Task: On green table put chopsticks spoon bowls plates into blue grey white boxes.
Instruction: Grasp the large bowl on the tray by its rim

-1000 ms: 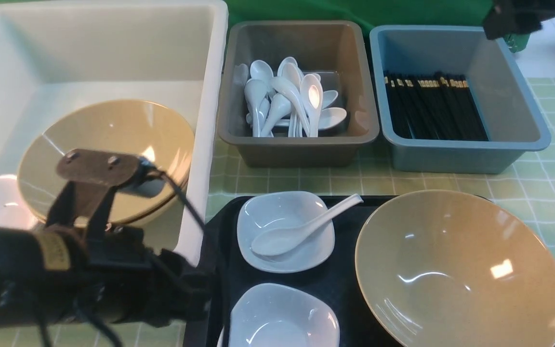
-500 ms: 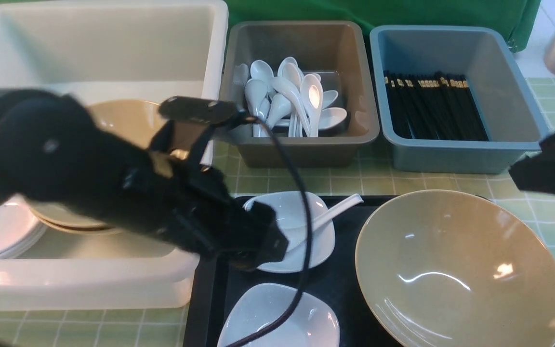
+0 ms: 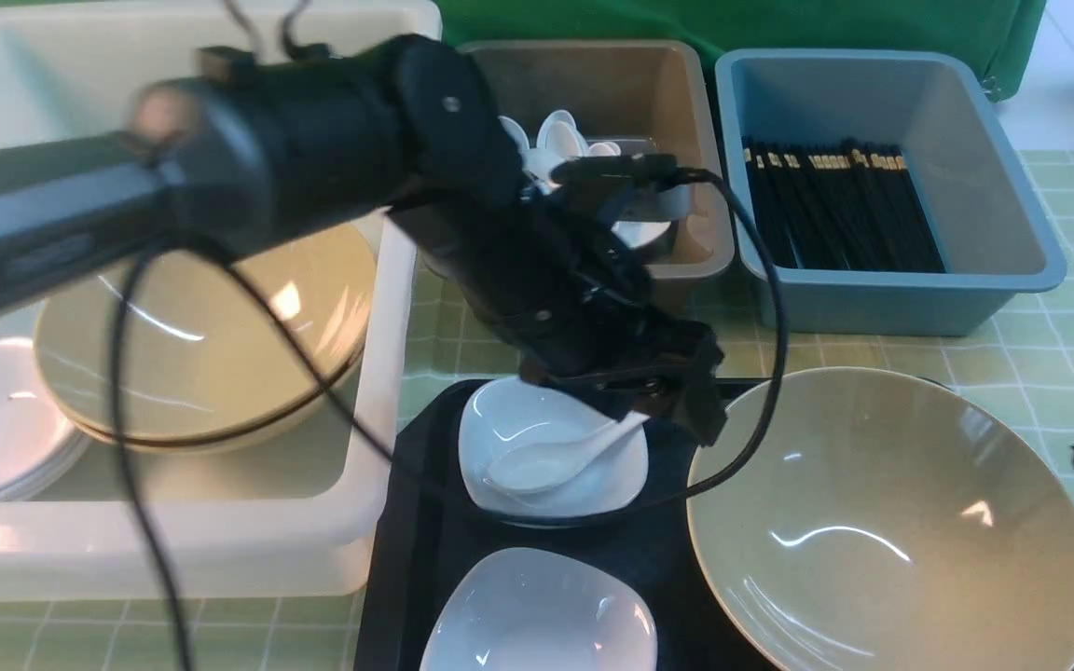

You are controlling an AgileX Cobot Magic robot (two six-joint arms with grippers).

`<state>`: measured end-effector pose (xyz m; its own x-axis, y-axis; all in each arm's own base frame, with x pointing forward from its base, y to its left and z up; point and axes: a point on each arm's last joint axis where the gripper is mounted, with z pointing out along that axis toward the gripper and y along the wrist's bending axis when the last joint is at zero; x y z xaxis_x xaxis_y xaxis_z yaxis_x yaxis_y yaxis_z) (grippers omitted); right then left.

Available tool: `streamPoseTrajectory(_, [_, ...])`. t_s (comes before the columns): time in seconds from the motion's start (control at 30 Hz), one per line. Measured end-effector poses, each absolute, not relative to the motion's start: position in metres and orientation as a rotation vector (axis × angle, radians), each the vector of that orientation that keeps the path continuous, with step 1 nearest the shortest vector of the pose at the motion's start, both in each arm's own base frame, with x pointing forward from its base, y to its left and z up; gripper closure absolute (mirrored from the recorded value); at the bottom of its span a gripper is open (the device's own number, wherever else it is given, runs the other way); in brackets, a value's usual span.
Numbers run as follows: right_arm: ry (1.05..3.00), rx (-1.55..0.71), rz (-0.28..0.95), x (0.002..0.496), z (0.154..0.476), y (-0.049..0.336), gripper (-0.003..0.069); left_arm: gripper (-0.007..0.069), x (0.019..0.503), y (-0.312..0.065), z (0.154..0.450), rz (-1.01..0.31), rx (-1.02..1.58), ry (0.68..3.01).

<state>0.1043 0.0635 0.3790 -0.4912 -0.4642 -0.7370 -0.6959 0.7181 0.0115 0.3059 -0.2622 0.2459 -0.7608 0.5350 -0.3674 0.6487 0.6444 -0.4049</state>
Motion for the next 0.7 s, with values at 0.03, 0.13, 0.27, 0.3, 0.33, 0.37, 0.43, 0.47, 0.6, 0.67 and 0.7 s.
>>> streamPoseTrajectory(0.03, [2.174, -0.877, 0.399, 0.103, 0.379, 0.063, 0.0635, 0.0099, 0.306, -0.263, 0.243, -0.778, 0.968, 2.658])
streamPoseTrajectory(0.13, [2.135, -0.88, 0.387, 0.094, 0.383, 0.06, 0.0635, 0.0099, 0.322, -0.276, 0.217, -0.795, 1.005, 2.714])
streamPoseTrajectory(0.27, [2.135, -0.884, 0.37, 0.092, 0.383, 0.059, 0.0635, 0.0099, 0.329, -0.285, 0.201, -0.851, 1.048, 2.724])
streamPoseTrajectory(0.3, [2.137, -0.885, 0.363, 0.092, 0.383, 0.059, 0.0635, 0.01, 0.329, -0.287, 0.197, -0.882, 1.061, 2.72])
streamPoseTrajectory(0.33, [2.137, -0.885, 0.358, 0.093, 0.383, 0.058, 0.0635, 0.0101, 0.329, -0.289, 0.195, -0.91, 1.064, 2.715])
streamPoseTrajectory(0.37, [2.138, -0.886, 0.355, 0.093, 0.383, 0.058, 0.0635, 0.0102, 0.329, -0.291, 0.193, -0.932, 1.084, 2.701])
streamPoseTrajectory(0.43, [2.139, -0.887, 0.346, 0.093, 0.383, 0.058, 0.0635, 0.0106, 0.329, -0.293, 0.193, -0.965, 1.12, 2.668])
streamPoseTrajectory(0.47, [2.14, -0.887, 0.345, 0.093, 0.383, 0.058, 0.0635, 0.0107, 0.329, -0.293, 0.193, -0.967, 1.123, 2.664])
streamPoseTrajectory(0.6, [2.141, -0.888, 0.338, 0.093, 0.383, 0.057, 0.0635, 0.0291, 0.326, -0.293, 0.193, -0.987, 1.192, 2.642])
streamPoseTrajectory(0.67, [2.141, -0.888, 0.338, 0.093, 0.383, 0.057, 0.0635, 0.0426, 0.325, -0.291, 0.192, -0.975, 1.223, 2.653])
streamPoseTrajectory(0.7, [2.141, -0.888, 0.338, 0.093, 0.383, 0.057, 0.0635, 0.0501, 0.325, -0.291, 0.192, -0.965, 1.235, 2.657])
